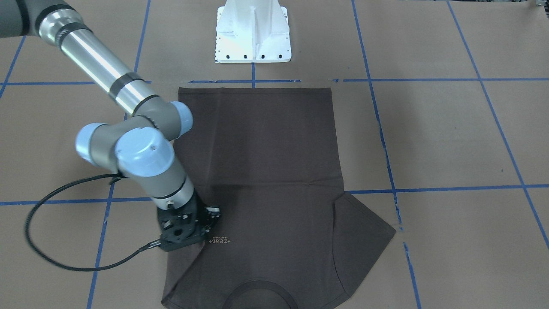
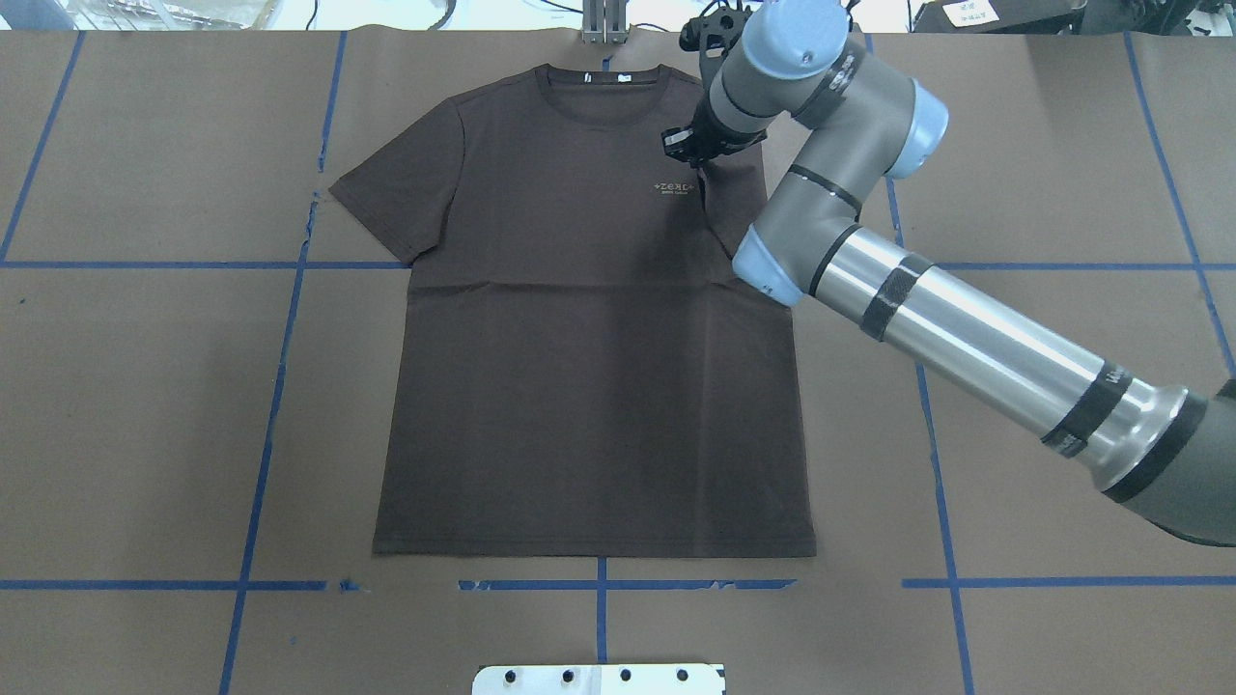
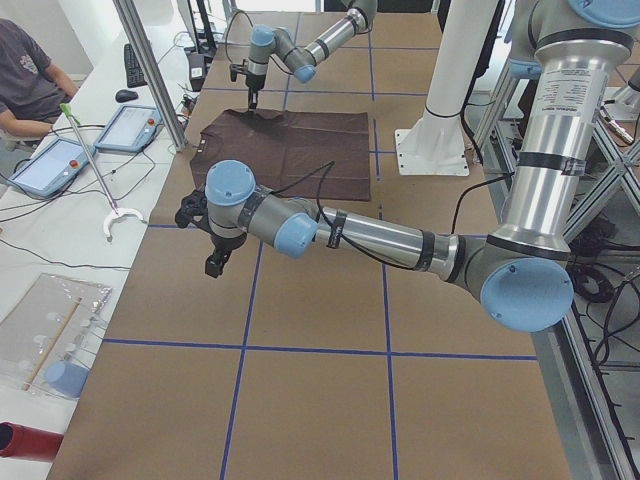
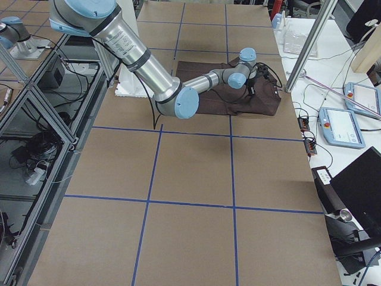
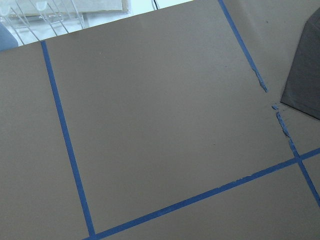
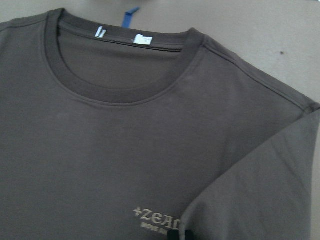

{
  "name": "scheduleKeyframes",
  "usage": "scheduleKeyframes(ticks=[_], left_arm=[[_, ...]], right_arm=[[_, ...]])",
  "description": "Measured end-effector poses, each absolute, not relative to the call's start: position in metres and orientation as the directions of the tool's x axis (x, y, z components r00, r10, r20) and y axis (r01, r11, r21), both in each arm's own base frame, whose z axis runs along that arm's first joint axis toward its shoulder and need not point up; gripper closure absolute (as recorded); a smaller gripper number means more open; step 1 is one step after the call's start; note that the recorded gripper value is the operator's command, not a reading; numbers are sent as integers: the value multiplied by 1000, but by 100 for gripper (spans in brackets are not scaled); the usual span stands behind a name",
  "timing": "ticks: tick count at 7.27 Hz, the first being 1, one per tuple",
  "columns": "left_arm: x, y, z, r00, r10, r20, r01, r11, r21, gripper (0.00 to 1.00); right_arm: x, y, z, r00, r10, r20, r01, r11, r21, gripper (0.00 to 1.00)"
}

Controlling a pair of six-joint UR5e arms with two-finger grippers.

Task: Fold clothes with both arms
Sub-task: 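Grasp the sleeve nearest the right gripper and fold it inward onto the shirt, then lift the right gripper off the folded sleeve while the left arm moves toward the shirt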

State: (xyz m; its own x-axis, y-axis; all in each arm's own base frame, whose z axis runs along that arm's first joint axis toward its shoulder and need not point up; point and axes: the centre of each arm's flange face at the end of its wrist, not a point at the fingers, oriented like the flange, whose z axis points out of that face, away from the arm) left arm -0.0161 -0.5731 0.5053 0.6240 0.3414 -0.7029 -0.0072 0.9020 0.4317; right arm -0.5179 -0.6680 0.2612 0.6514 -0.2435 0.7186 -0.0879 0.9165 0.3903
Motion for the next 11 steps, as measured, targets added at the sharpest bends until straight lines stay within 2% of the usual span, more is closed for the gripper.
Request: scheduleKeyframes(ticks=[1,4,6,8,11], left_arm=[[-16,-573,504,624,340,-704,-5,902,432,0],[-14,-575,500,621,317,-716,16,909,417,0],[3,-596,494,616,342,-710,6,899,439,0],[61,-630,462,639,303,-707,29,909,416,0],[198,-639,411,633,162,-757,184,918,350,0]], right_arm=[[-536,-660,251,662,-255,705,-93,905,414,1],[-549,-653,249,671,-257,695,-94,901,424,0],[-545,-653,249,654,-218,725,-105,922,372,0],[-507,-648,246,642,-135,755,-56,974,221,0],[-417,-610,273,695,7,719,-43,999,32,0]])
